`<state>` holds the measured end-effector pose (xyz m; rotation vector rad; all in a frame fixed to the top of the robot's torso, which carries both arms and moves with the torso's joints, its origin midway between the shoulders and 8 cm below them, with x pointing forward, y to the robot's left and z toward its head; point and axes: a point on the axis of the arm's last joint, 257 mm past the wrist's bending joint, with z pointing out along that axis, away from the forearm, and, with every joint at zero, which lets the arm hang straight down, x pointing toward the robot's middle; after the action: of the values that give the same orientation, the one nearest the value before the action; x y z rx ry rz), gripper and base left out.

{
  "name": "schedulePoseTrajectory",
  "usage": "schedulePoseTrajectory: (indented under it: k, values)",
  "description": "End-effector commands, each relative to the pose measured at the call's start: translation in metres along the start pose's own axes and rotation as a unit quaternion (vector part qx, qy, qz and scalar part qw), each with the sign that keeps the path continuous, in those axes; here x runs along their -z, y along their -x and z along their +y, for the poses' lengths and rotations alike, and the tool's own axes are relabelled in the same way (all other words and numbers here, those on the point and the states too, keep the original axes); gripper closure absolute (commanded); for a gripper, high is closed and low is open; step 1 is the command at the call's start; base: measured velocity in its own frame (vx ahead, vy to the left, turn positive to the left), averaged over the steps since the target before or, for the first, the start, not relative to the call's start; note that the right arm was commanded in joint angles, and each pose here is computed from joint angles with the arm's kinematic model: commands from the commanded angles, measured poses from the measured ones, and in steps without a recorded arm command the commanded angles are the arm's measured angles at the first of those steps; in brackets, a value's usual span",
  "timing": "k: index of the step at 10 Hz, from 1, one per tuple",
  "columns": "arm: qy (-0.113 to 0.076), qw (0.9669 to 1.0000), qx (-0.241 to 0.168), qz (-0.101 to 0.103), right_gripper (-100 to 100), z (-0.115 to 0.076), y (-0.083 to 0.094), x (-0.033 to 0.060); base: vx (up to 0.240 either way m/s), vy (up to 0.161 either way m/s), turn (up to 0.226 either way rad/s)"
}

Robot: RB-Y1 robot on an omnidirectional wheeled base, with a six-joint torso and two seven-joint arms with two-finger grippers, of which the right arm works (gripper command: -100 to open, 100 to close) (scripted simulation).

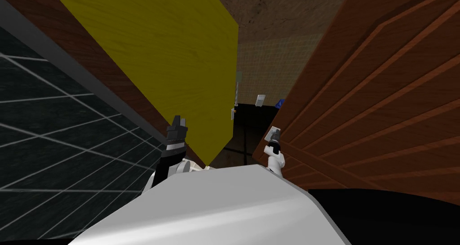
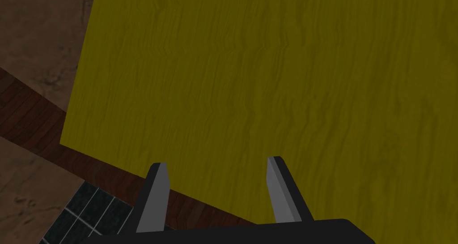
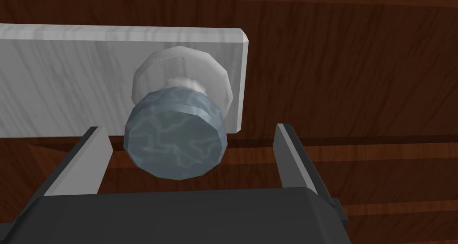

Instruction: Push the door open

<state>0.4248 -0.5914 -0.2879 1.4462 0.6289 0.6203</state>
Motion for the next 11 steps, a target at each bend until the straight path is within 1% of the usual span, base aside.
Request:
schedulePoseTrajectory:
  k: [1, 2, 3, 8, 9, 10, 11]
  values:
    - [-0.005, 0.9999, -0.003, -0.011, -100, -0.005, 0.003, 0.0033, 0.069, -0.135, 0.174]
    - [-0.003, 1.0000, -0.002, -0.007, -100, -0.003, 0.002, 0.0013, 0.026, -0.059, 0.041]
    - [-0.003, 1.0000, -0.002, -0.007, 100, -0.003, 0.002, 0.0013, -0.002, 0.008, -0.034]
    - [-0.003, 1.0000, -0.002, -0.007, 100, -0.003, 0.002, 0.0013, -0.005, 0.010, -0.004]
    - [-0.001, 0.9997, 0.001, -0.022, 100, -0.001, 0.016, -0.0009, 0.002, -0.068, 0.092]
    - [0.001, 0.9996, 0.001, -0.028, 100, 0.001, 0.021, -0.0020, 0.015, -0.107, 0.104]
    - [0.007, 0.9991, 0.003, -0.042, 100, 0.006, 0.034, -0.0045, 0.062, -0.140, 0.124]
